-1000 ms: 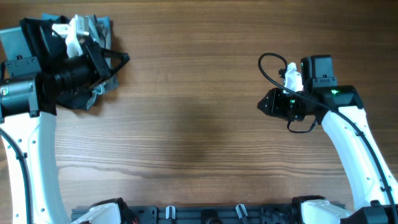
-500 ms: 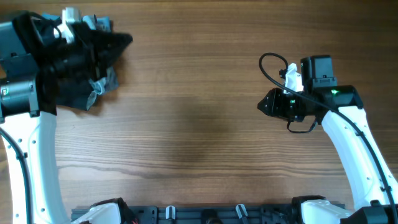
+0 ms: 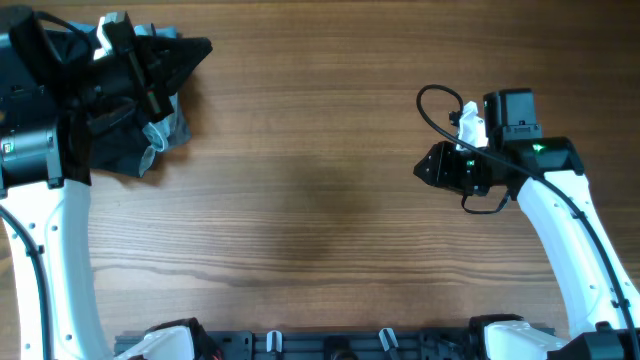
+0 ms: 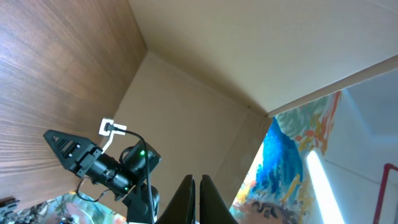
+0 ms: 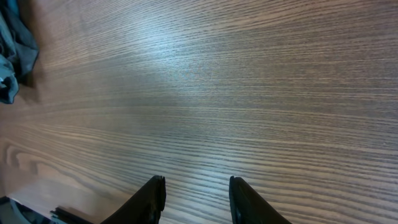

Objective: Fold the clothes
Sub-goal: 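Press the bundle down on the stack and open the left gripper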

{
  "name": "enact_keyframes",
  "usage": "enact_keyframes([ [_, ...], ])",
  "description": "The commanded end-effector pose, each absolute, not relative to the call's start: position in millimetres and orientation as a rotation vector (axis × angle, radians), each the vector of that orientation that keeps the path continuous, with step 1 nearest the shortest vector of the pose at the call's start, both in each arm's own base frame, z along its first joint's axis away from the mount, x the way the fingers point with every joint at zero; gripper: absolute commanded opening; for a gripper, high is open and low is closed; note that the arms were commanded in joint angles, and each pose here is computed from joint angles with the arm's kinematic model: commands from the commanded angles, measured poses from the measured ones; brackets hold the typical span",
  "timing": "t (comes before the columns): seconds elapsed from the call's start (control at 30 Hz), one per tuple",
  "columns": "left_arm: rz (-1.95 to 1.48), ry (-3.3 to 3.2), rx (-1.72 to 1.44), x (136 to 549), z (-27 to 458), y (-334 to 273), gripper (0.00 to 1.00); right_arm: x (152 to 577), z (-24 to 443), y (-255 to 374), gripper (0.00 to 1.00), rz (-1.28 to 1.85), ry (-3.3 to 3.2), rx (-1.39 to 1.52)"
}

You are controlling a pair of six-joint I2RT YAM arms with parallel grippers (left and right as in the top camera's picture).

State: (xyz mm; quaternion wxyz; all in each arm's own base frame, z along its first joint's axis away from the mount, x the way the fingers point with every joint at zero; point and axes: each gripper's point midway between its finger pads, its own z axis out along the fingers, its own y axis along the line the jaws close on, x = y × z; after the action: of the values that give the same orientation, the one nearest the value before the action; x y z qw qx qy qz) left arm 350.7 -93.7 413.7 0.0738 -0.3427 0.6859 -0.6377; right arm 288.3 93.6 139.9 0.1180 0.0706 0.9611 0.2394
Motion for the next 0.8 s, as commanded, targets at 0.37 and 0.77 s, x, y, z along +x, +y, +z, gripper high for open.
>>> enact_keyframes([
  [0.37, -1.875, 2.090, -0.818, 345.0, 416.1, -98.3, 0.50, 293.0, 150.7, 96.2, 0.38, 0.724, 2.777, 0.200],
  [0.77, -1.840, 2.100, -0.522, 335.3, 421.3, -104.6, 0.04, 292.9, 150.5, 95.9, 0.39, 0.722, 2.777, 0.195],
])
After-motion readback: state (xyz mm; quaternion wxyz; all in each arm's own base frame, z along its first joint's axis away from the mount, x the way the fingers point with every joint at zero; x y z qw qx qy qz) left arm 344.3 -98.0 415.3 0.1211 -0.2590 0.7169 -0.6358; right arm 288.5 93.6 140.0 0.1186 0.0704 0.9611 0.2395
